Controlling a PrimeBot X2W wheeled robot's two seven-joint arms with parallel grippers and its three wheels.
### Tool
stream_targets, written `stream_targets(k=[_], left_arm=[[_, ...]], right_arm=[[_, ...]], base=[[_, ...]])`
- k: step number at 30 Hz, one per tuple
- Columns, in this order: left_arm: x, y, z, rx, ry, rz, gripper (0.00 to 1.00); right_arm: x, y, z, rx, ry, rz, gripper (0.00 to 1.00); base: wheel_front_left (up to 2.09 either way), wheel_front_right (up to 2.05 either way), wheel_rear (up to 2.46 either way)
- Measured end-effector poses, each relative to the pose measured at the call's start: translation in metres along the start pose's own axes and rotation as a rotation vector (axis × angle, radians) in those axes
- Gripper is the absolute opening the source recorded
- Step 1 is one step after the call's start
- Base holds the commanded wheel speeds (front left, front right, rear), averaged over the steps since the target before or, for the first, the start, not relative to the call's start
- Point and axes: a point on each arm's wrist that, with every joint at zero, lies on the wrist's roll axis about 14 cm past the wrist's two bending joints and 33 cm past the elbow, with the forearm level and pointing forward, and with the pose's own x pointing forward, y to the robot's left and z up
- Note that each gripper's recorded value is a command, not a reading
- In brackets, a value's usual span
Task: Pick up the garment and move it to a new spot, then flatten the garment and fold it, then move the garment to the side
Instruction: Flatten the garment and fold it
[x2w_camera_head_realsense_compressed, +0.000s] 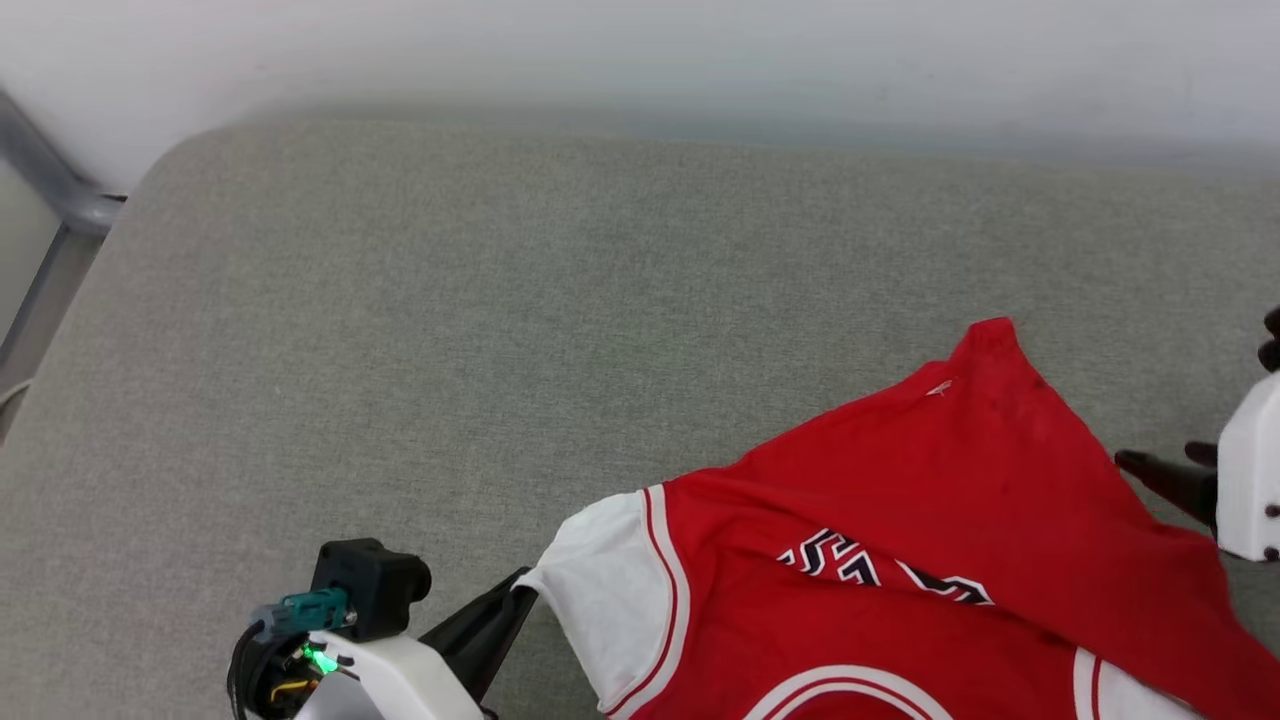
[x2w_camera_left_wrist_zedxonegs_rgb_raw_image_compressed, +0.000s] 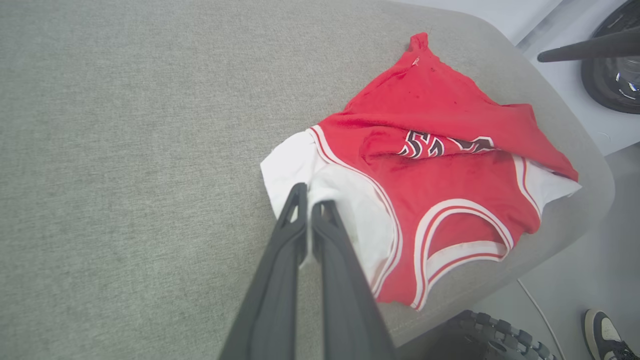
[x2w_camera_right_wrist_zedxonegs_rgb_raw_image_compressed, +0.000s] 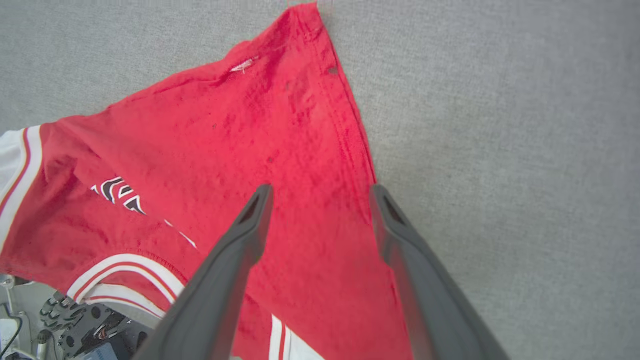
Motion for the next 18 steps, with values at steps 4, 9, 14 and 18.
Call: stream_targets(k=[4,9,14,18], left_arm=[[0.003,0.003,-0.002,-0.010,0.011,0.008,0.00],[0.006,0.015,-0.003,-0.019,0.017,0.043,0.00],[0.007,0.027,-0.010,-0.039,0.035,0.084,0.00],[0.009,0.032,-0.016,-0.056,0.048,0.104,0.00]], right_arm=[[0.027,0.011,0.026,-0.049,0.018,0.001,1.00],[0.072,0.019,0.031,-0.088,0.108,-0.006,1.00],[0.111,0.019,0.034,-0.112,0.168,-0.019,1.00],[0.136,0.019,0.035,-0.126,0.197,-0.023,1.00]], base=[[0.00,0.00,0.00],[0.00,0.00,0.00],[0.00,0.00,0.00],[0.00,0.00,0.00]])
